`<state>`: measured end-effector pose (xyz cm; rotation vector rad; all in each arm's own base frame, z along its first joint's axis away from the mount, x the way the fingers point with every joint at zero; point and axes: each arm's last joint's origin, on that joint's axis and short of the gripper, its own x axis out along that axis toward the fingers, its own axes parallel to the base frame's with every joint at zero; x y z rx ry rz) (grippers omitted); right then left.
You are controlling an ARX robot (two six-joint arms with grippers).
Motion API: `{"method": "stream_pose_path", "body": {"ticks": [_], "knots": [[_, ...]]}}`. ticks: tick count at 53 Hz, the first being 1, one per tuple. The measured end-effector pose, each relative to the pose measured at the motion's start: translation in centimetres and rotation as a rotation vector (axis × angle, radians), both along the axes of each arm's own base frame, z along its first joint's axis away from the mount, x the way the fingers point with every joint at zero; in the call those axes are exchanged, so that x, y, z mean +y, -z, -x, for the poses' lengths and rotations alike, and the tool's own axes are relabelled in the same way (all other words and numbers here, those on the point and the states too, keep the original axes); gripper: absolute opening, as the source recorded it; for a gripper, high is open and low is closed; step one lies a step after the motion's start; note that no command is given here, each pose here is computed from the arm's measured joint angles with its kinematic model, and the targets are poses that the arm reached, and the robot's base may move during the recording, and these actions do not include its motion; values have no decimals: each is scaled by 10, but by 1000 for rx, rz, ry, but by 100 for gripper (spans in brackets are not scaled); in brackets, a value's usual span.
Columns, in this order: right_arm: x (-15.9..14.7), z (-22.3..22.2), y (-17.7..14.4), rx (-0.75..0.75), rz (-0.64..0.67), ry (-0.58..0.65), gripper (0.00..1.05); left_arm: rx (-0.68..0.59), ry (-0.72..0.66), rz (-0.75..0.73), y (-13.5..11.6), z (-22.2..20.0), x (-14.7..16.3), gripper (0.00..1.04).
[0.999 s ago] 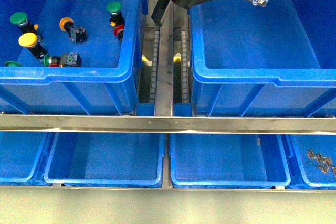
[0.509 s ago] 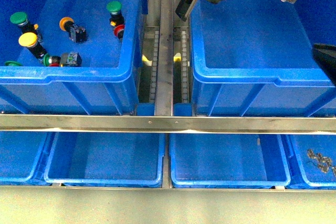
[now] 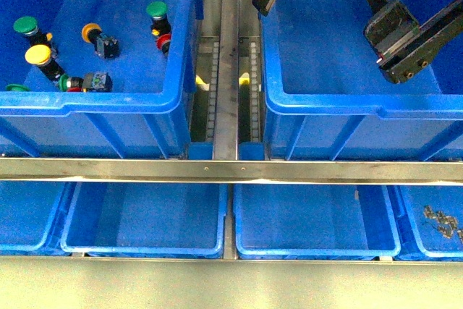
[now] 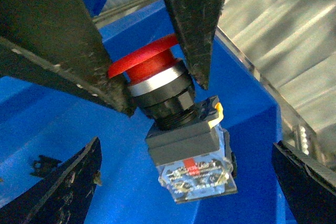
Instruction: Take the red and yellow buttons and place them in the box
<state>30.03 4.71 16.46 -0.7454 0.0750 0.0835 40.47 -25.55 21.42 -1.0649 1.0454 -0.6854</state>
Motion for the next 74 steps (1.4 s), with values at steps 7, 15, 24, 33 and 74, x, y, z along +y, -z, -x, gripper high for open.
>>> {"method": "stream_pose_path", "body": {"ticks": [7, 15, 24, 33, 74], "knots": [[0, -9, 2, -18, 35, -1, 98, 4, -2, 2, 0, 0, 0, 34], [1, -13, 9, -7, 52, -5, 97, 7, 0, 4, 0, 1, -1, 34], [1, -16, 7, -30, 49, -3, 73, 12, 1, 7, 0, 1, -2, 34], [-1, -18, 5, -44, 53, 6, 51, 9, -2, 6, -1, 1, -2, 34], [-11, -14, 14, 10, 68, 12, 37, -183, -84, -103, -11, -2, 34, 99]]}}
